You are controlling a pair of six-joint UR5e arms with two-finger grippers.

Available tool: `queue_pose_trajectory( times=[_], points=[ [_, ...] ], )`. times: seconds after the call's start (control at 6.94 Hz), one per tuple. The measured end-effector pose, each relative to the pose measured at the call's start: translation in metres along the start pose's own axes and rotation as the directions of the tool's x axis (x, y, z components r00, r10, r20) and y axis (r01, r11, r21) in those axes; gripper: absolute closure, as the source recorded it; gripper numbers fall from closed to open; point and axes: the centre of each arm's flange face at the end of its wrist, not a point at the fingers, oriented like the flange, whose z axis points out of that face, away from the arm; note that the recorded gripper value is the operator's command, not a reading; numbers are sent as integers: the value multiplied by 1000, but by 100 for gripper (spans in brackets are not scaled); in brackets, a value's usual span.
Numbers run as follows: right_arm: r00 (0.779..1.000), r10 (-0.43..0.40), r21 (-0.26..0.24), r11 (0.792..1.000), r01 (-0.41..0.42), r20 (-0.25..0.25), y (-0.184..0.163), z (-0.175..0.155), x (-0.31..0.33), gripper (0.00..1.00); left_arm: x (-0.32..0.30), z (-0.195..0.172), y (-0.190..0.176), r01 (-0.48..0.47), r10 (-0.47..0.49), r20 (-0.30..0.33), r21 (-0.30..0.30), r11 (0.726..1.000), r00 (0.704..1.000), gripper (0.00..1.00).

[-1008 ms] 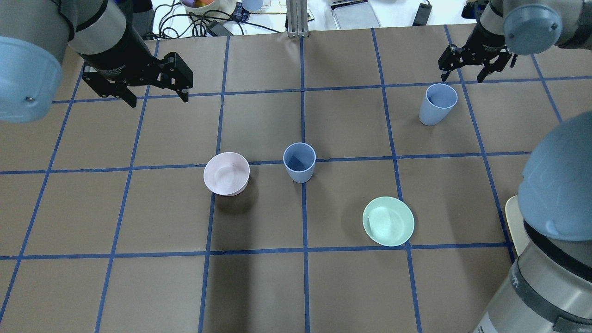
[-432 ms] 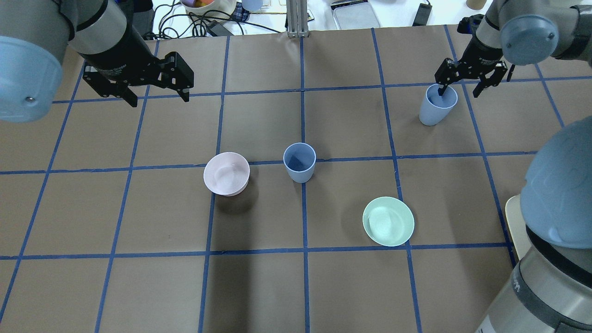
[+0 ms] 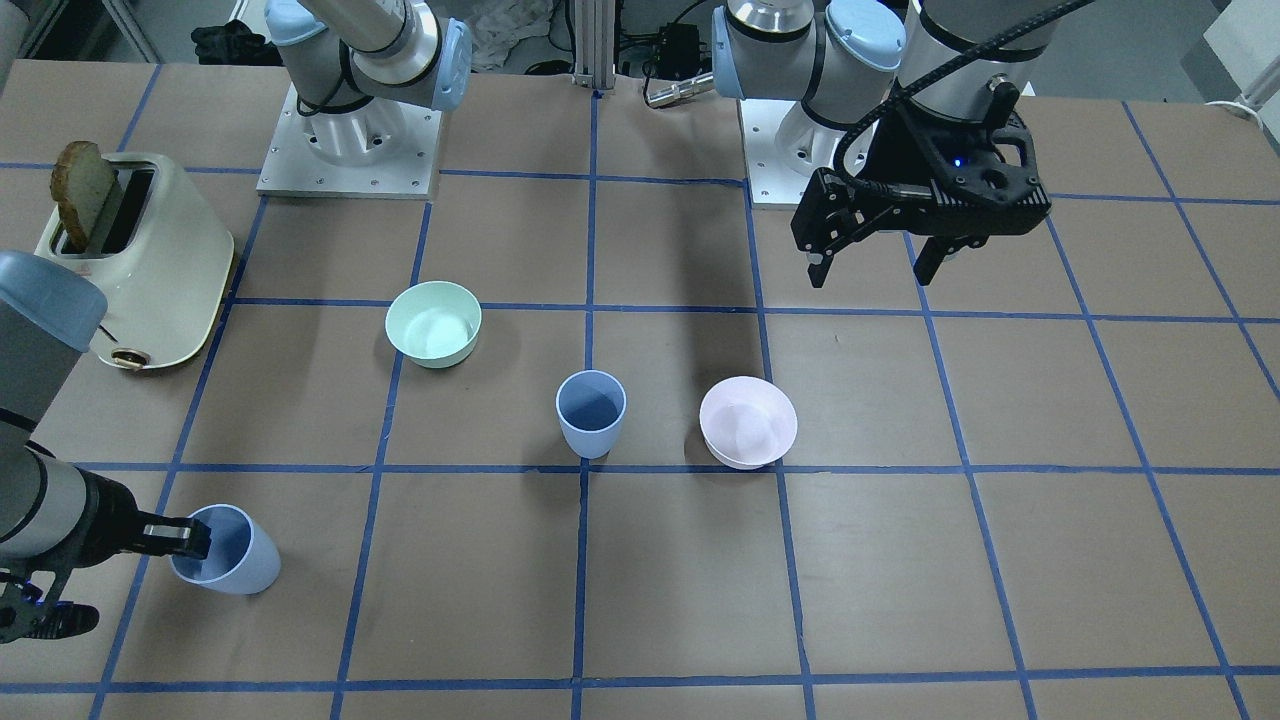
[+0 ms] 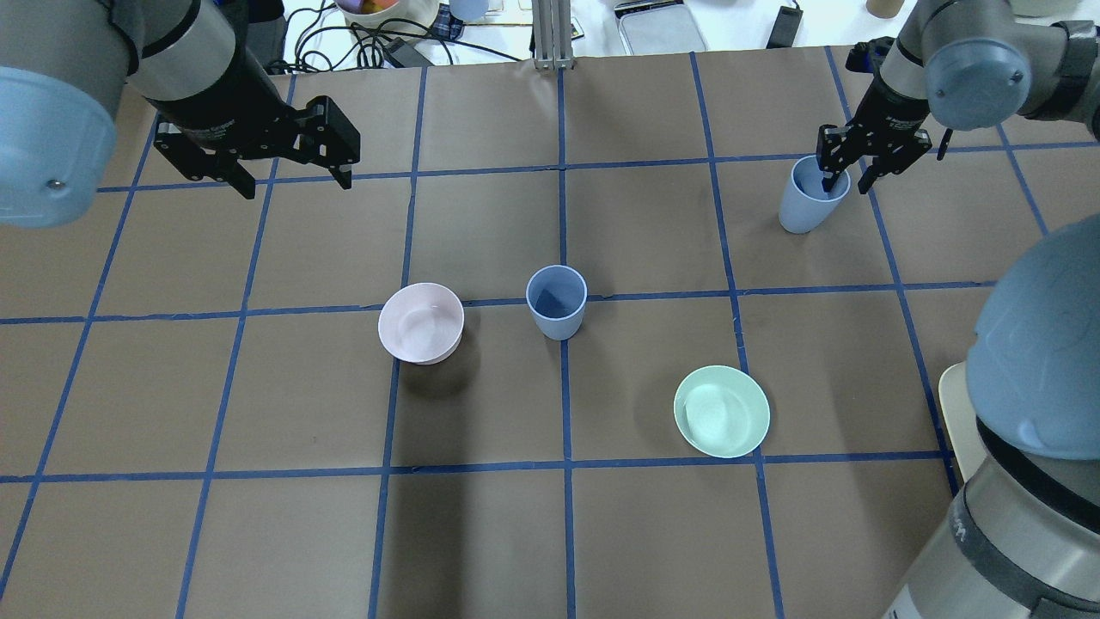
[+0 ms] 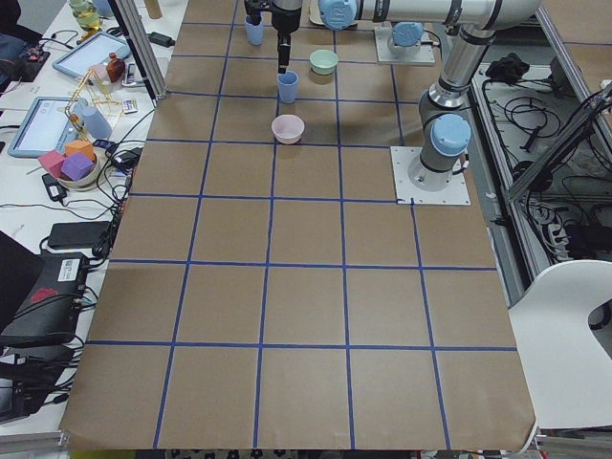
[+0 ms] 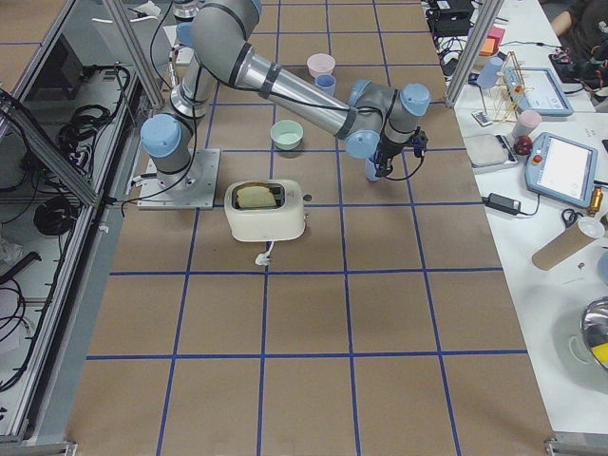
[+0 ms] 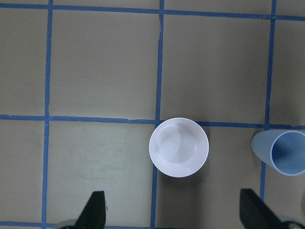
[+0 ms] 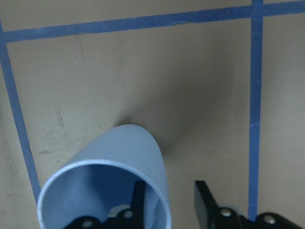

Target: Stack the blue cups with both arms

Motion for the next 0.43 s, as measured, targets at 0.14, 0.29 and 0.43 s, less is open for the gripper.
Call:
queue_pose_trajectory(
  times=[0.14,0.29,0.43],
  points=[
    [1000,0,5,1000,0,-1,1,-5,-1,100,0,0,0,-1,1,0,1,1000,1000,0],
    [1000,-1,19,1000,1,-4,5,-18,-5,100,0,0,0,-1,1,0,0,1000,1000,0],
    [1000,-3,30,1000,3,0,15,-40,-16,100,0,0,0,-1,1,0,0,1000,1000,0]
  ],
)
